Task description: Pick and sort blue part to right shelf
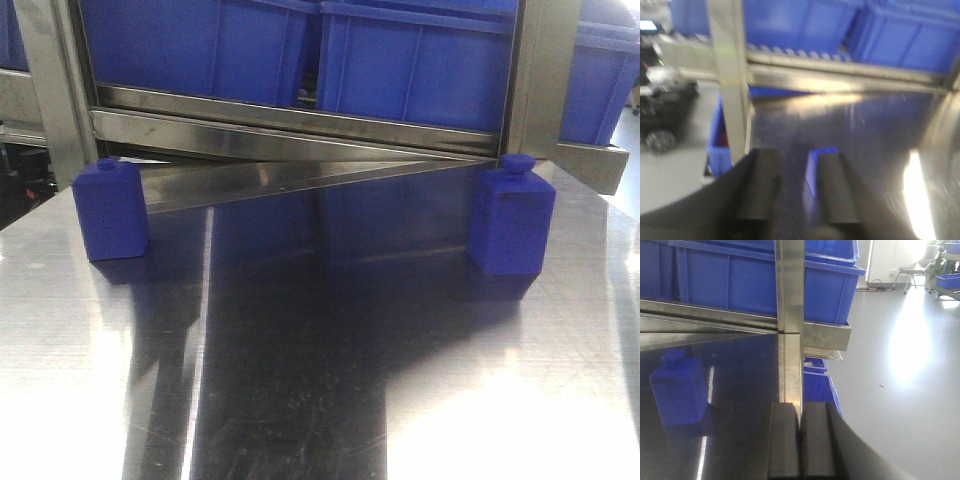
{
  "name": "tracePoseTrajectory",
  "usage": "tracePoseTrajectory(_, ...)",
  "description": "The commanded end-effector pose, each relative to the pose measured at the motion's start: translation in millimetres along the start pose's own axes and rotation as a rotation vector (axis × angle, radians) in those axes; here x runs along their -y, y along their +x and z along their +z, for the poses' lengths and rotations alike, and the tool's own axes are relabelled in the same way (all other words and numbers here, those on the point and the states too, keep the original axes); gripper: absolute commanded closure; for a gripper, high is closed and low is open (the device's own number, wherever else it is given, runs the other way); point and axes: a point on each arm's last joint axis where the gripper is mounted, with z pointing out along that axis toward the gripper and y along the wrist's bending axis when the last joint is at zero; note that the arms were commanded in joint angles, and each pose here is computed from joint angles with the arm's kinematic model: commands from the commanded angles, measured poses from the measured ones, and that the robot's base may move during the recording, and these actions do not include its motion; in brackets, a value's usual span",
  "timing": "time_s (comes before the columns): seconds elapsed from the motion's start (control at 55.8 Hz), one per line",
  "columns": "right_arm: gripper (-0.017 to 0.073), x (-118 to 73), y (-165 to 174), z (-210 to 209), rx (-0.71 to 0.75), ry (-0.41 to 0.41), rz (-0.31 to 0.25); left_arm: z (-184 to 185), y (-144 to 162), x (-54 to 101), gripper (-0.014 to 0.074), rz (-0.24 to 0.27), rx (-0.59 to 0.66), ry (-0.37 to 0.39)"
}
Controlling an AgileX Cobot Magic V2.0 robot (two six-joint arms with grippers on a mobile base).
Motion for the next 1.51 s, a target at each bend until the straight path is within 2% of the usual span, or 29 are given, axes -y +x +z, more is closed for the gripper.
tracePoseTrajectory(0.0,0.0528,-0.2,-11.8,-2.2,0.113,0.000,-0.012,14.3,-18.7,5.3,0.0116,-0.027,0.032,0.038)
tracePoseTrajectory(0.09,0.0528,-0.2,-11.8,-2.2,0.113,0.000,-0.012,37.5,-21.3,9.1,0.0031,-0.089,-0.055,0.074)
tracePoseTrajectory(0.215,0.0528,-0.2,-11.8,-2.2,0.113,0.000,-0.012,71.8,-25.5,12.5,-0.0008,-0.156,-0.192,0.105)
tracePoseTrajectory(0.448,0.0528,-0.2,-11.8,-2.2,0.113,0.000,-0.012,133.6,-42.6,17.4,-0.0008,-0.181,-0.426,0.142)
tracePoseTrajectory(0.628,0.0528,-0.2,-11.8,-2.2,0.113,0.000,-0.012,173.7,-52.0,19.6,-0.0007,-0.175,-0.581,0.167)
tracePoseTrajectory(0.699,0.0528,-0.2,-11.8,-2.2,0.113,0.000,-0.012,191.9,-52.4,19.2,-0.0006,-0.230,-0.644,0.140)
tracePoseTrajectory(0.735,0.0528,-0.2,-11.8,-2.2,0.113,0.000,-0.012,200.2,-49.7,19.5,-0.0006,-0.232,-0.680,0.118)
tracePoseTrajectory(0.807,0.0528,-0.2,-11.8,-2.2,0.113,0.000,-0.012,214.0,-47.2,22.2,-0.0006,-0.194,-0.724,0.070)
tracePoseTrajectory(0.896,0.0528,-0.2,-11.8,-2.2,0.113,0.000,-0.012,226.7,-41.5,26.1,-0.0006,-0.198,-0.749,0.018)
tracePoseTrajectory(0.986,0.0528,-0.2,-11.8,-2.2,0.113,0.000,-0.012,237.9,-37.5,33.1,-0.0006,-0.233,-0.752,0.013)
tracePoseTrajectory(1.147,0.0528,-0.2,-11.9,-2.3,0.114,0.000,-0.012,251.4,-30.0,40.9,-0.0006,-0.218,-0.767,0.018)
tracePoseTrajectory(1.381,0.0528,-0.2,-11.9,-2.3,0.114,0.000,-0.012,266.7,-15.7,36.1,0.0004,-0.207,-0.804,-0.031)
tracePoseTrajectory(1.488,0.0528,-0.2,-11.9,-2.3,0.114,0.000,-0.012,273.6,-9.2,33.1,0.0006,-0.184,-0.817,-0.054)
